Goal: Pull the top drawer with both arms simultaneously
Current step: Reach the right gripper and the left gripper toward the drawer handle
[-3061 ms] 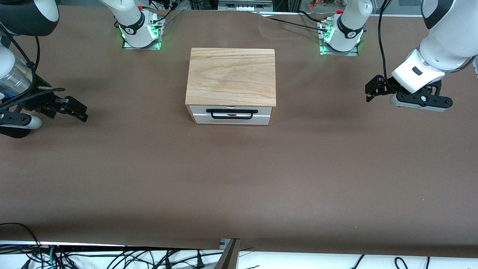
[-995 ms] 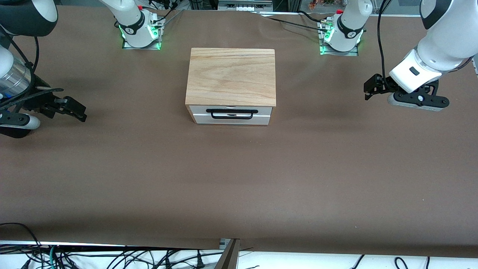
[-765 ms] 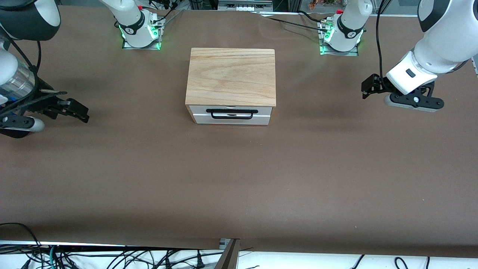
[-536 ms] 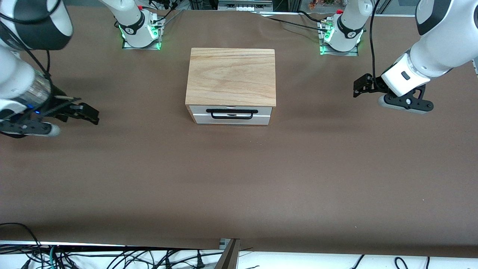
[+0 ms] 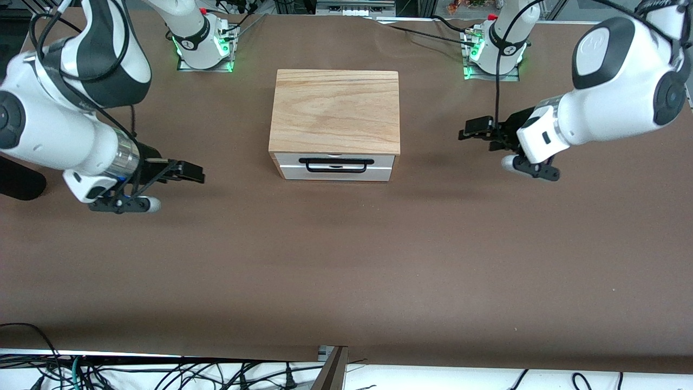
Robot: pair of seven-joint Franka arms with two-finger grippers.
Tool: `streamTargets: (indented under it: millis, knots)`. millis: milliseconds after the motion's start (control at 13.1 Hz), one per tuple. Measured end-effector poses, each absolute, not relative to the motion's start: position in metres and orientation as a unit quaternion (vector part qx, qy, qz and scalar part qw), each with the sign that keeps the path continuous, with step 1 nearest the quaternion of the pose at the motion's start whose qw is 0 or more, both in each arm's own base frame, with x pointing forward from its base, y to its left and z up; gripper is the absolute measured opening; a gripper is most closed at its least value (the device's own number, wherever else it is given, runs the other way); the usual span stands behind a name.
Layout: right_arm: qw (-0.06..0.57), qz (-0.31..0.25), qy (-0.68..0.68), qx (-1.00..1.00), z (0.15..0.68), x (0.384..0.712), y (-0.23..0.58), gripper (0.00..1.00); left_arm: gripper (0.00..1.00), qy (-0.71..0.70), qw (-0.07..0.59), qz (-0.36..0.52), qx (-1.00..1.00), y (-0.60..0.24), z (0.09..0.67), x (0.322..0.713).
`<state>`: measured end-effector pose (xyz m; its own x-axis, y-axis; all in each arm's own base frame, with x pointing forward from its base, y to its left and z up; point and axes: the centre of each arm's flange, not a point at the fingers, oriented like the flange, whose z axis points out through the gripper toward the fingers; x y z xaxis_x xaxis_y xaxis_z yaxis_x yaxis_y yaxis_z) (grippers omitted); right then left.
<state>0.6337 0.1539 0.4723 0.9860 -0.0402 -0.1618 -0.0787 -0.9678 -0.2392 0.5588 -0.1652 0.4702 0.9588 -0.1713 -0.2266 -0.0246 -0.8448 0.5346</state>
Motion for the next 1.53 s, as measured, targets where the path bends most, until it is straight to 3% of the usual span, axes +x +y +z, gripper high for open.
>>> streamTargets:
  millis: [459,689,1148,1531]
  knots:
    - [0.297,0.104,0.04,-0.948,0.384,0.658,0.212,1.0,1.0,-0.104,0.527,-0.142,0.832,-0.215,0.363,0.582]
    - [0.387,0.103,0.025,-0.916,0.352,0.662,0.233,1.0,1.0,-0.108,0.614,-0.136,0.77,-0.266,0.299,0.575]
    - [0.531,0.071,-0.011,-0.844,0.28,0.643,0.244,1.0,0.97,-0.143,0.656,-0.099,0.734,-0.29,0.221,0.563]
    - [0.592,0.032,-0.022,-0.805,0.242,0.613,0.261,1.0,0.89,-0.126,0.678,-0.086,0.719,-0.301,0.195,0.576]
